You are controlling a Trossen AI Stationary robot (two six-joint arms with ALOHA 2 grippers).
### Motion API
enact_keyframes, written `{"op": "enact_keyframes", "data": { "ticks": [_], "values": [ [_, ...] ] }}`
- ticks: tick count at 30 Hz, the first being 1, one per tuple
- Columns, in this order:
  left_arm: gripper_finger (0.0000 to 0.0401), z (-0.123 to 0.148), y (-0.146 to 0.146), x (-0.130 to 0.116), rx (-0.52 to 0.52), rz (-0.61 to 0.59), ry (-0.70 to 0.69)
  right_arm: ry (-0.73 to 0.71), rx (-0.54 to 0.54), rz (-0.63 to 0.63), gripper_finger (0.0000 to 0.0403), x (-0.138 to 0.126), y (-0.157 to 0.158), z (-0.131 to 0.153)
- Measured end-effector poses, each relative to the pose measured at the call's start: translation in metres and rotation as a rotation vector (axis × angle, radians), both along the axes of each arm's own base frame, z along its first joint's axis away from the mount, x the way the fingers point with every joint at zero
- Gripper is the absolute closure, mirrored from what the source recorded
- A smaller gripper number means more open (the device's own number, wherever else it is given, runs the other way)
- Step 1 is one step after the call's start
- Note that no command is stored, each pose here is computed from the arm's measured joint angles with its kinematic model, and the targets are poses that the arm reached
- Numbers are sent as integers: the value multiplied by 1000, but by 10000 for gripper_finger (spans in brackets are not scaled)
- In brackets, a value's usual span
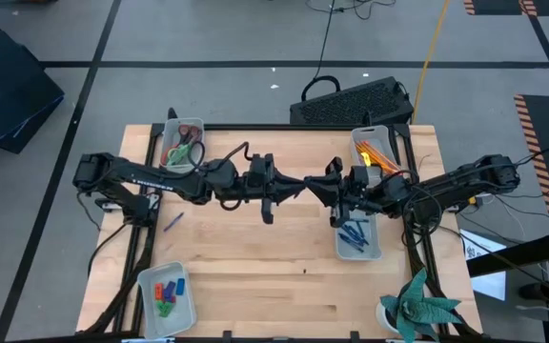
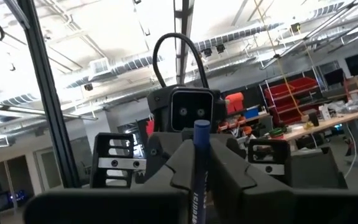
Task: Sort crayons/erasers/pens/pencils in bins
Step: Put the blue crayon into the middle right gray bin
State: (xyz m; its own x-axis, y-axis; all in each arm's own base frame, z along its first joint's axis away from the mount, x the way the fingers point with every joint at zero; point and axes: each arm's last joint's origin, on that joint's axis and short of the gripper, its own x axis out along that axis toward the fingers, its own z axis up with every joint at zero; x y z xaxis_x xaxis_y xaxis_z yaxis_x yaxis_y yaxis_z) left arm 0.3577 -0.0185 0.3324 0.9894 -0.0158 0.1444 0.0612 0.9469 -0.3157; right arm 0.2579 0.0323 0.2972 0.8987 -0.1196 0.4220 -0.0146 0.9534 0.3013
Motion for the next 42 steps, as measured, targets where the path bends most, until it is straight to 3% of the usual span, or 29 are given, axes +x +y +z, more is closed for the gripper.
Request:
{"op": "enact_keyframes", "data": {
  "ticks": [5,9,14,19,23,26,28,32,35,40,42],
  "values": [
    [314,-6,0,1,11,-2,54,15,-5,-2,383,-1,0,0],
    [255,1,3,-8,81,11,93,131,-95,-26,389,-2,5,14],
    [206,36,22,-51,231,78,308,584,-121,-61,389,-15,12,56],
    [195,68,41,-100,258,211,384,1072,45,-93,389,-43,9,63],
    [194,74,52,-120,147,303,373,1310,146,-176,384,-58,5,31],
    [194,66,57,-119,89,325,390,1428,234,-153,382,-61,7,-5],
    [194,54,58,-112,86,326,422,1500,305,-150,386,-64,8,-31],
    [194,26,65,-92,16,338,518,1639,454,-268,389,-69,6,-79],
    [194,7,69,-75,-8,347,585,1689,530,-245,387,-64,7,-104],
    [194,-7,71,-55,-12,278,590,1782,603,-216,337,-61,8,-124],
    [194,-7,72,-53,-11,267,575,1807,701,-157,305,-58,5,-117]
  ]
}}
